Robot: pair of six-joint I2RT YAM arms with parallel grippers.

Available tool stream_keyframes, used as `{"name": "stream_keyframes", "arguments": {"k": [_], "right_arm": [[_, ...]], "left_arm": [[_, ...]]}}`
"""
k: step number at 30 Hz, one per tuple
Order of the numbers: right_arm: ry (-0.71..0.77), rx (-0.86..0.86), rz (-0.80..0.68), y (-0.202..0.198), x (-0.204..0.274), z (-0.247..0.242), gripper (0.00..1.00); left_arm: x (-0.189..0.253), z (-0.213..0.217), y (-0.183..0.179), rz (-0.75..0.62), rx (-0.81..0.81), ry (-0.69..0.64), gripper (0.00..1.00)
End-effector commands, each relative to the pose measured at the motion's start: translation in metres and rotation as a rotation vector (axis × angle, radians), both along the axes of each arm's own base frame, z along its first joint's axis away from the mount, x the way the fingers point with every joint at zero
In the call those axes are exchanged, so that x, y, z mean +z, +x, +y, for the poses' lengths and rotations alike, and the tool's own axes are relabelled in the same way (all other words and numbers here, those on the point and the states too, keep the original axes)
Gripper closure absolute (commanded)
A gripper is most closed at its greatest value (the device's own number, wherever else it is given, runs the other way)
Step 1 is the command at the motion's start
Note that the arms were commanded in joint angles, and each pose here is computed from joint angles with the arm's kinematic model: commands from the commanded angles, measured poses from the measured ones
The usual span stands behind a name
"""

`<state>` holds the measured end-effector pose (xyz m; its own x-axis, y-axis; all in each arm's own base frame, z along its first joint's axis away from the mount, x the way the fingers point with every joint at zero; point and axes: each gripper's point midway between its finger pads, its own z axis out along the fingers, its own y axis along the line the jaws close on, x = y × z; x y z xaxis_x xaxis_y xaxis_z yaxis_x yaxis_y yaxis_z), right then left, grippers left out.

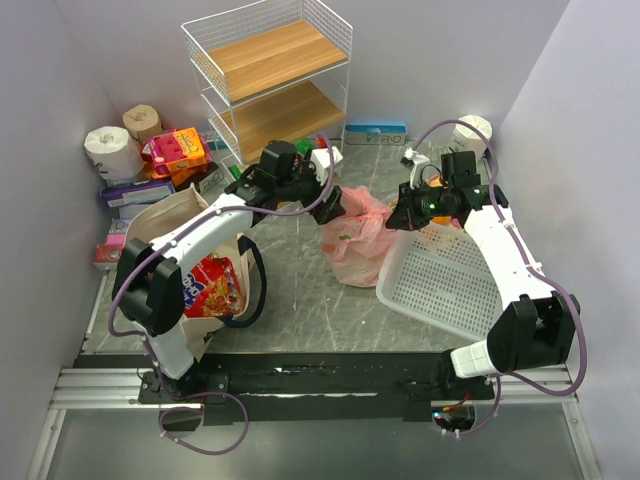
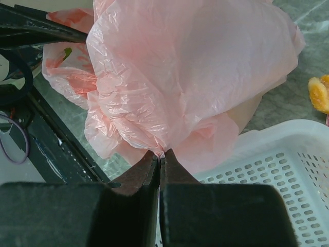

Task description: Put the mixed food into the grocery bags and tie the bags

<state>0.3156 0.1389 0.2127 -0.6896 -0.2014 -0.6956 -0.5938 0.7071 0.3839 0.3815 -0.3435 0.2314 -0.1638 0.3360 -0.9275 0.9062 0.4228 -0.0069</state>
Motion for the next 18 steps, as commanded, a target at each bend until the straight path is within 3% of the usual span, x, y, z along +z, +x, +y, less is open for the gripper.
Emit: {"name": "stream_keyframes", "arguments": {"k": [1,7,9,10,12,15,18], "right_arm": [[0.024,0.024,-0.034,0.002,0.013,0.003,1.00],[0.028,0.023,-0.038,0.001,0.014,0.003,1.00],[0.028,0.023,-0.040,0.001,0.015,0.003,1.00],[0.027,0.022,-0.040,0.001,0.015,0.003,1.00],[0.026,0.023,-0.038,0.001,0.015,0.003,1.00],[0.018,0.013,-0.035,0.000,0.015,0.001,1.00],[0.003,-0.001,-0.041,-0.001,0.017,-0.001,1.00]], "left_arm": [[0.028,-0.012,0.028,-0.160,0.034,-0.032,0.04],[0.022,-0.025,0.030,-0.151,0.018,-0.034,0.03],[0.020,-0.030,0.029,-0.129,0.018,-0.037,0.11],[0.020,-0.030,0.029,-0.124,0.021,-0.039,0.25],[0.023,-0.034,0.026,-0.118,0.023,-0.054,0.39],[0.028,-0.037,0.020,-0.098,0.020,-0.082,0.68],[0.032,-0.038,0.015,-0.071,0.019,-0.108,0.88]]}}
